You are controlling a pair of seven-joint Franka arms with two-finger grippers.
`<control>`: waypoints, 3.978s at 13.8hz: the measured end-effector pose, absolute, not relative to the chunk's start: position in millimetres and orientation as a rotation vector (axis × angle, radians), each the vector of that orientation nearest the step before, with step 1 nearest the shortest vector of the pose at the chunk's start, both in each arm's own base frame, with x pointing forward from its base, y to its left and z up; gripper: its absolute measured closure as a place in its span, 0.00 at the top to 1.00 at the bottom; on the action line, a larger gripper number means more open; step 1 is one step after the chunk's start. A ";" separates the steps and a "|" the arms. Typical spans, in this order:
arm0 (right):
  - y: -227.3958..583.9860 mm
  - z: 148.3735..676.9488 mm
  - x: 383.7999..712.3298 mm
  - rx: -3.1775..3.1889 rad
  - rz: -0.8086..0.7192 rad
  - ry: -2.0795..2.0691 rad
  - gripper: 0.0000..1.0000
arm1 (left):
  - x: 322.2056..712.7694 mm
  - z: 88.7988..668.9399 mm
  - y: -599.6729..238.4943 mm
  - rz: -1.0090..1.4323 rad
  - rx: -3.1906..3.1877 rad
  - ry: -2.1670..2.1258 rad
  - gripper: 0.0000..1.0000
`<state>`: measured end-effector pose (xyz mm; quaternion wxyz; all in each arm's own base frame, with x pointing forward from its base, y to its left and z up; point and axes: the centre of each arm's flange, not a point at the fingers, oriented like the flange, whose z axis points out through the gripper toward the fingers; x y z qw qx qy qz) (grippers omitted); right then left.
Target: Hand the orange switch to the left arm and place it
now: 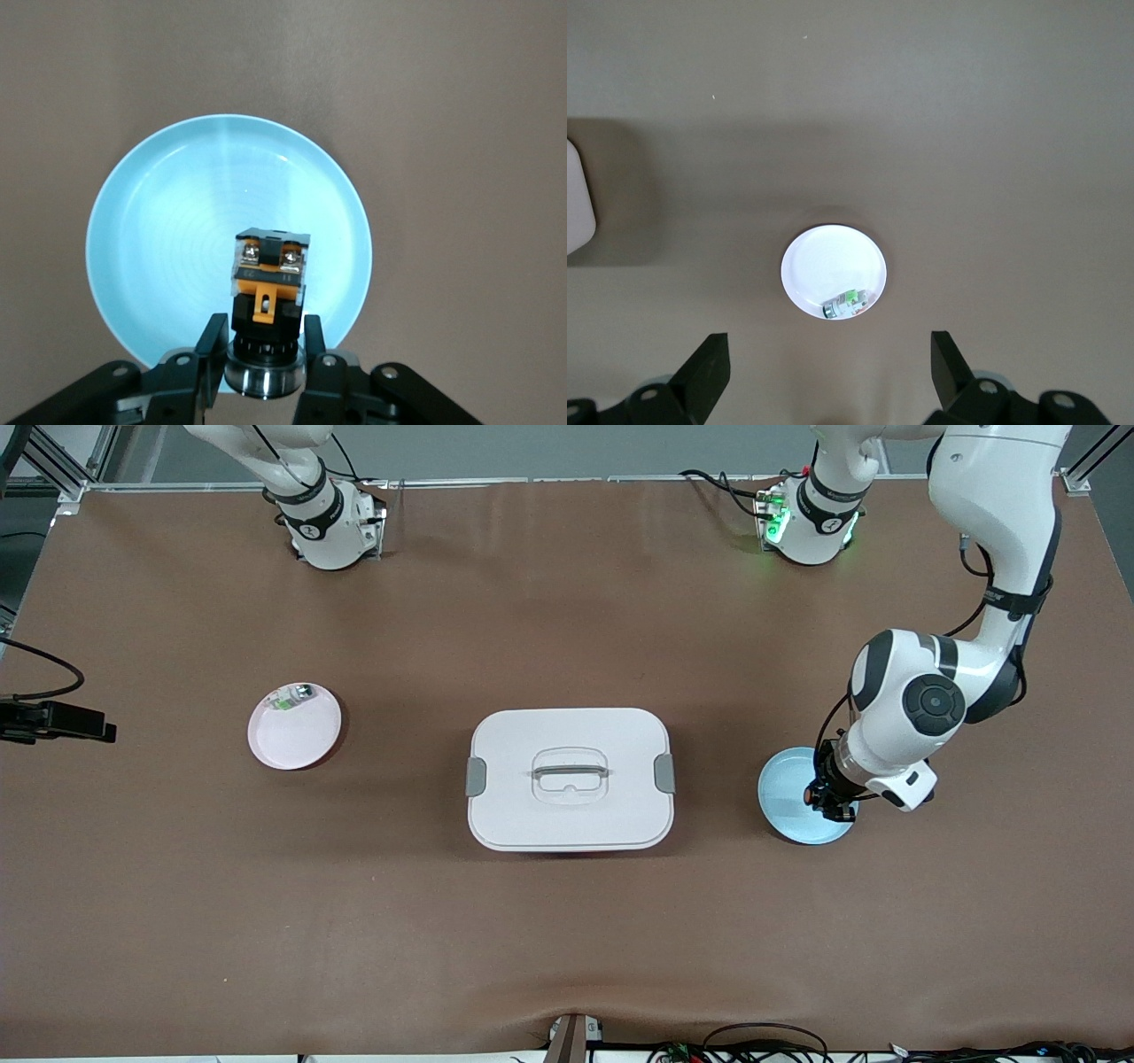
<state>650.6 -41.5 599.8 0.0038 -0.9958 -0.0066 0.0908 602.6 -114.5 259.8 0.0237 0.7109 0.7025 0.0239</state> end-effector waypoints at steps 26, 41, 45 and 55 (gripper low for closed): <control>-21.9 596.5 603.0 -3.085 0.078 0.298 1.00 | 596.7 212.7 -115.5 0.145 2.305 2.035 0.89; -22.8 612.2 592.3 -3.087 0.055 0.303 1.00 | 641.9 330.5 -51.2 0.096 3.060 0.922 1.00; -22.6 614.6 591.2 -3.087 0.048 0.303 1.00 | 649.1 360.6 -37.8 -0.006 3.114 0.566 1.00; -22.9 615.1 591.2 -3.088 0.046 0.303 1.00 | 654.5 439.2 2.1 0.142 3.153 0.165 1.00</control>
